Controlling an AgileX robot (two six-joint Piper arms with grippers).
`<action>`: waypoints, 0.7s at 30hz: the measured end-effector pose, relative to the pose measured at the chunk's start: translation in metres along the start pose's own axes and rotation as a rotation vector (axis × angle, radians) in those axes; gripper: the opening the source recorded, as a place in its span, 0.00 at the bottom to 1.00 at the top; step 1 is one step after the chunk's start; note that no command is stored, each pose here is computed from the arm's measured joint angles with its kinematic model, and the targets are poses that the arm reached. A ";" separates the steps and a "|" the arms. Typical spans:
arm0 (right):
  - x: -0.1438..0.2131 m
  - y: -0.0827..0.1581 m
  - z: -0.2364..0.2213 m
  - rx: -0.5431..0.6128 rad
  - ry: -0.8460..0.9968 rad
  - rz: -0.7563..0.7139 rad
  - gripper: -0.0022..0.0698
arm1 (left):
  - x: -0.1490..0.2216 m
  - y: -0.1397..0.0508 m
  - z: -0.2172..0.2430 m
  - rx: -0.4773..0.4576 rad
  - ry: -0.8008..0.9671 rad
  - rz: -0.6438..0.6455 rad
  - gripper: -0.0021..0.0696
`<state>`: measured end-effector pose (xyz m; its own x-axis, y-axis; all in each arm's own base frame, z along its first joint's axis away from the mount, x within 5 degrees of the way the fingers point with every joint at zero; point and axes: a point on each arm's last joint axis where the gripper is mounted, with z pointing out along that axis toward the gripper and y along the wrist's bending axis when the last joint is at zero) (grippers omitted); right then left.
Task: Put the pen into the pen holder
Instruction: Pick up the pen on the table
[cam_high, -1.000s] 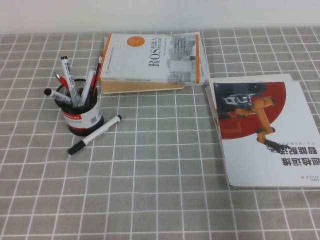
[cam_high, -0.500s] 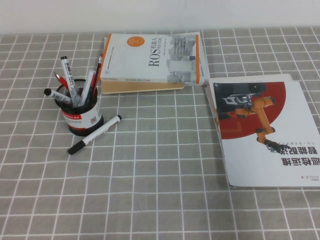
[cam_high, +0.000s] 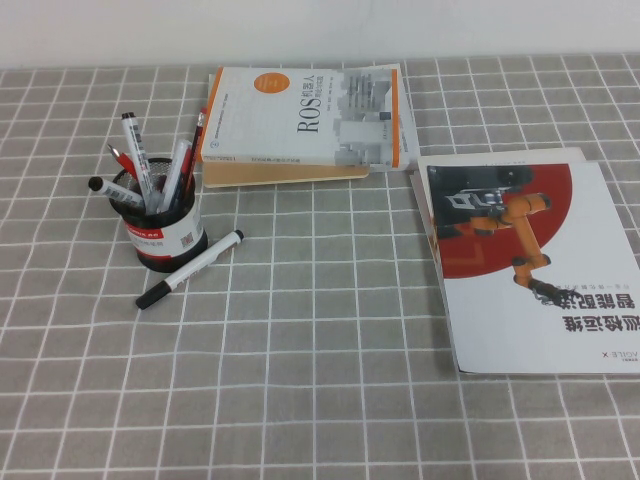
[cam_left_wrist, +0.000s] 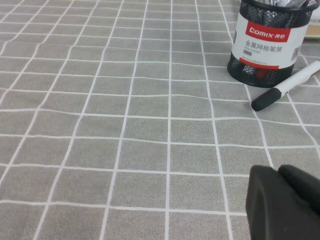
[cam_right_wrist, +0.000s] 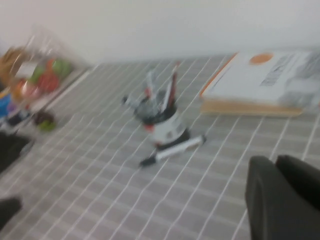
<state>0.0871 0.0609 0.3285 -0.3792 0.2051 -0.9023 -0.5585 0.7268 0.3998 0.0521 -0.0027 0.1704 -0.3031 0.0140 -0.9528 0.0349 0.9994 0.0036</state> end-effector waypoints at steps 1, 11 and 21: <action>0.002 0.001 0.000 -0.013 0.017 -0.003 0.01 | 0.000 0.000 0.000 0.000 0.000 0.000 0.02; -0.017 0.010 0.004 -0.074 0.079 -0.004 0.01 | 0.000 0.000 0.000 0.000 0.000 0.000 0.02; -0.054 0.017 0.042 -0.231 0.255 0.018 0.01 | 0.000 0.000 0.000 0.000 0.000 0.000 0.02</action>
<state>0.1291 0.0903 0.3774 -0.5464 0.0246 -0.8371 -0.6913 0.5509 0.4675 0.0521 -0.0027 0.1704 -0.3031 0.0140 -0.9528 0.0349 0.9994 0.0036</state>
